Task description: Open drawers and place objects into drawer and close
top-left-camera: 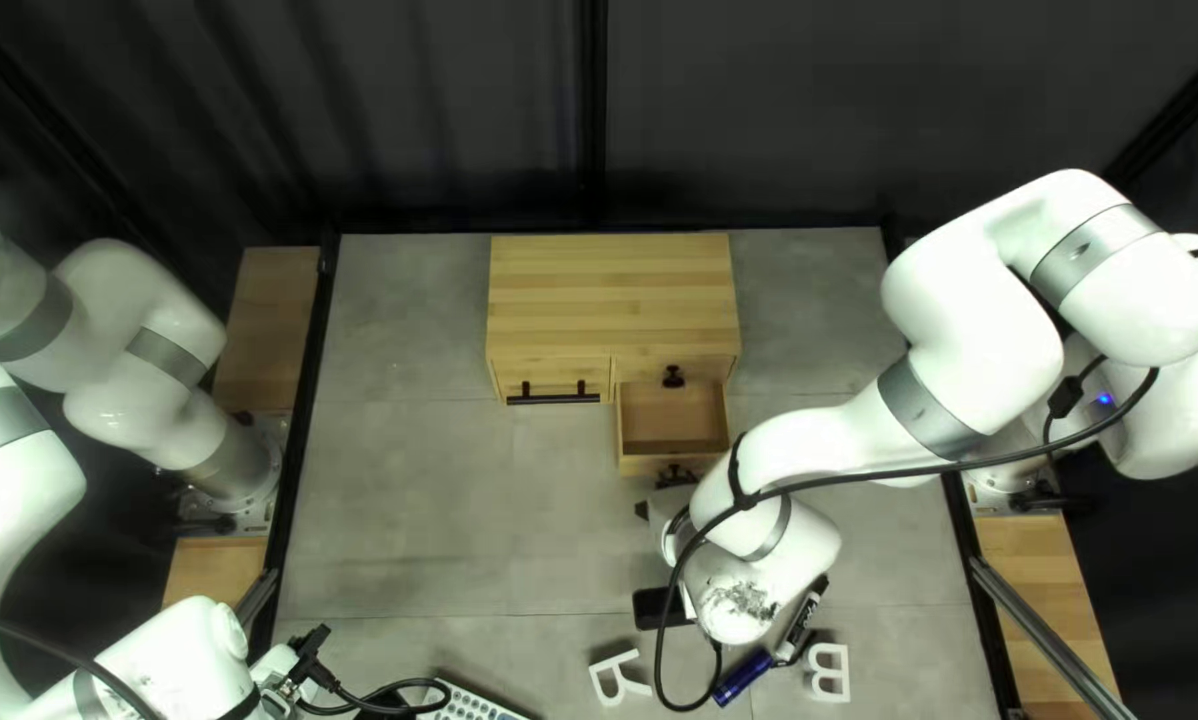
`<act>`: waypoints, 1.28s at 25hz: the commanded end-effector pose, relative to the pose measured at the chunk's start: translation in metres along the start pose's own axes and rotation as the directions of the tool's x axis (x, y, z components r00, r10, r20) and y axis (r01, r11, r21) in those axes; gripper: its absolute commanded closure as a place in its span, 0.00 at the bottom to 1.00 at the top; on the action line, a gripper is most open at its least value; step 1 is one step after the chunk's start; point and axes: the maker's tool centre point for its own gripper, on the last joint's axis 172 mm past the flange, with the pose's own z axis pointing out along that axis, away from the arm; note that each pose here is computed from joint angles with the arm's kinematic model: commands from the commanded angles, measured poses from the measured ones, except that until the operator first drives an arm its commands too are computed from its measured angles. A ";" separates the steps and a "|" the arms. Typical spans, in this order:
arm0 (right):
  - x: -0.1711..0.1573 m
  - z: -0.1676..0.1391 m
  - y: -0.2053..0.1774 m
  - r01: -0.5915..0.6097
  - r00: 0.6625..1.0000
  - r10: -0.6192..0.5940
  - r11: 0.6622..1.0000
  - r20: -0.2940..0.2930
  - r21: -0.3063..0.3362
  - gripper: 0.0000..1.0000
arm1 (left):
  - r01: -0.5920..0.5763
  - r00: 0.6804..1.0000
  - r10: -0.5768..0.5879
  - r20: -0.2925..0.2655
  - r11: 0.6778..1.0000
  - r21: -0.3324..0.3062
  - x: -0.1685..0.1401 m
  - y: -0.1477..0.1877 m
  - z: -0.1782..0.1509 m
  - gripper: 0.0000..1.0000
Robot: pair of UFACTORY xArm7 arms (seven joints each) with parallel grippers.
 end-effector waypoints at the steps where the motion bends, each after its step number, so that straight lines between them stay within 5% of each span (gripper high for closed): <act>1: 0.003 -0.001 0.000 0.002 1.000 -0.002 1.000 -0.002 -0.001 0.94 | 0.000 1.000 0.000 0.000 1.000 0.000 0.000 0.000 0.000 0.00; 32: 0.020 -0.013 0.003 0.021 1.000 -0.021 1.000 -0.007 0.001 0.94 | 0.000 1.000 0.000 0.000 1.000 0.000 0.000 0.000 0.000 0.00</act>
